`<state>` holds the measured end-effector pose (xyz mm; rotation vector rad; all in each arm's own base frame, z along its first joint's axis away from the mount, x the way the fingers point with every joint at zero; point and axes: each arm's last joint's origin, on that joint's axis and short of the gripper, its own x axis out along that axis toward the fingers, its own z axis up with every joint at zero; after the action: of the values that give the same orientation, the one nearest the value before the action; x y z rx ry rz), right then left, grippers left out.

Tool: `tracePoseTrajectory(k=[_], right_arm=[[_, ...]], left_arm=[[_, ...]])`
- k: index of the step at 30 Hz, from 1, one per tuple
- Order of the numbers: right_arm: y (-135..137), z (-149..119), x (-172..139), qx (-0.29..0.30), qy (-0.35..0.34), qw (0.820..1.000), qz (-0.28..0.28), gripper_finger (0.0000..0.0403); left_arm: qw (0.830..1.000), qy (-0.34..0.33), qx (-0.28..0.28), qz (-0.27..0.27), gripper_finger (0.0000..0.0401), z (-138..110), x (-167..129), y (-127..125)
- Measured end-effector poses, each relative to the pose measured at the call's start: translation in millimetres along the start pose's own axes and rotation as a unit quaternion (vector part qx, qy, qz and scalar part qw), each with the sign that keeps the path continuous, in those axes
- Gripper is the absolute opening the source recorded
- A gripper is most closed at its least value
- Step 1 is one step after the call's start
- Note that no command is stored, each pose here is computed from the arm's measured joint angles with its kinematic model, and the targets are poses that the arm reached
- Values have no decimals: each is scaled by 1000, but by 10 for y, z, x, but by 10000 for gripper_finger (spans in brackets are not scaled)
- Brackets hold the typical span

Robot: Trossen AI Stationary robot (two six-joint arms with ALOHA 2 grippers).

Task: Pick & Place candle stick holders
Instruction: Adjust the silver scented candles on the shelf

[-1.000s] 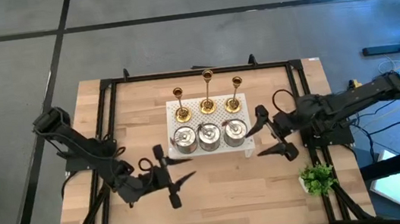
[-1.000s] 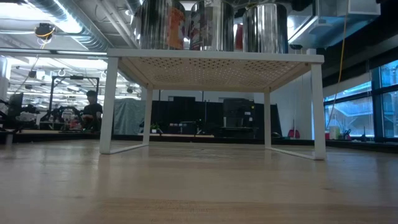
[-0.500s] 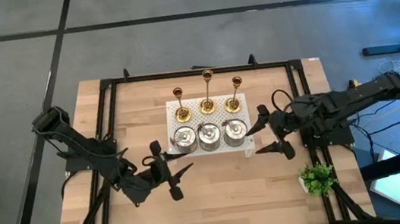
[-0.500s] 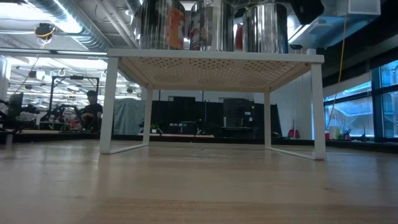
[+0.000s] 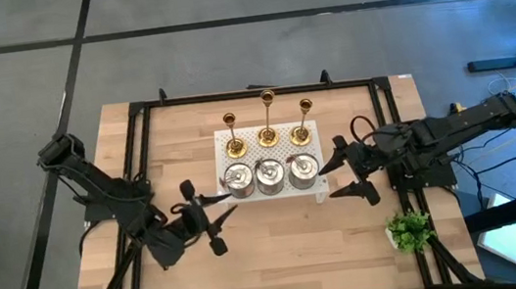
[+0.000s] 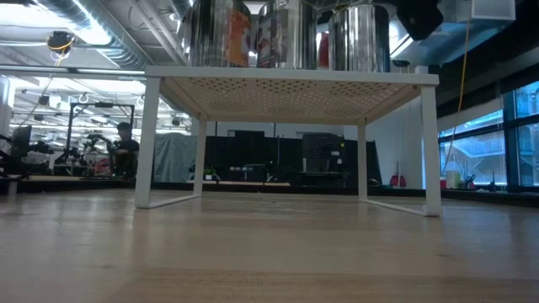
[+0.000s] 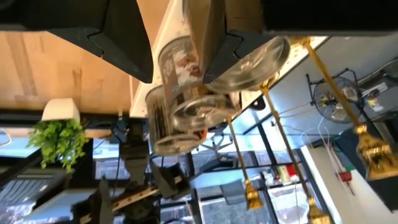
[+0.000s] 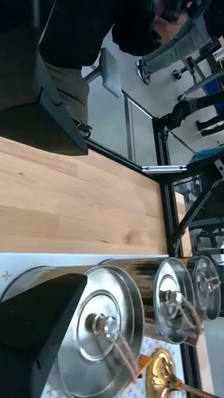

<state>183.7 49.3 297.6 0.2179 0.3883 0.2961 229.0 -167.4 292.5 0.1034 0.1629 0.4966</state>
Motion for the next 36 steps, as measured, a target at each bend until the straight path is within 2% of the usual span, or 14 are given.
tracePoseTrajectory(k=[14,19,25,30,36], right_arm=[[-11,-53,-1,42,28,999,-4,328],[-15,-70,-3,48,36,998,-7,328],[-16,-73,-4,52,38,998,-7,328],[-16,-77,-3,56,40,998,-7,328],[-16,-77,-3,56,40,998,-7,328]], left_arm=[[999,45,6,19,82,-195,7,78],[998,61,0,28,48,-256,20,121],[997,79,1,8,5,-279,18,118],[995,98,-1,-21,2,-292,16,103],[995,102,-4,-21,2,-300,15,107]])
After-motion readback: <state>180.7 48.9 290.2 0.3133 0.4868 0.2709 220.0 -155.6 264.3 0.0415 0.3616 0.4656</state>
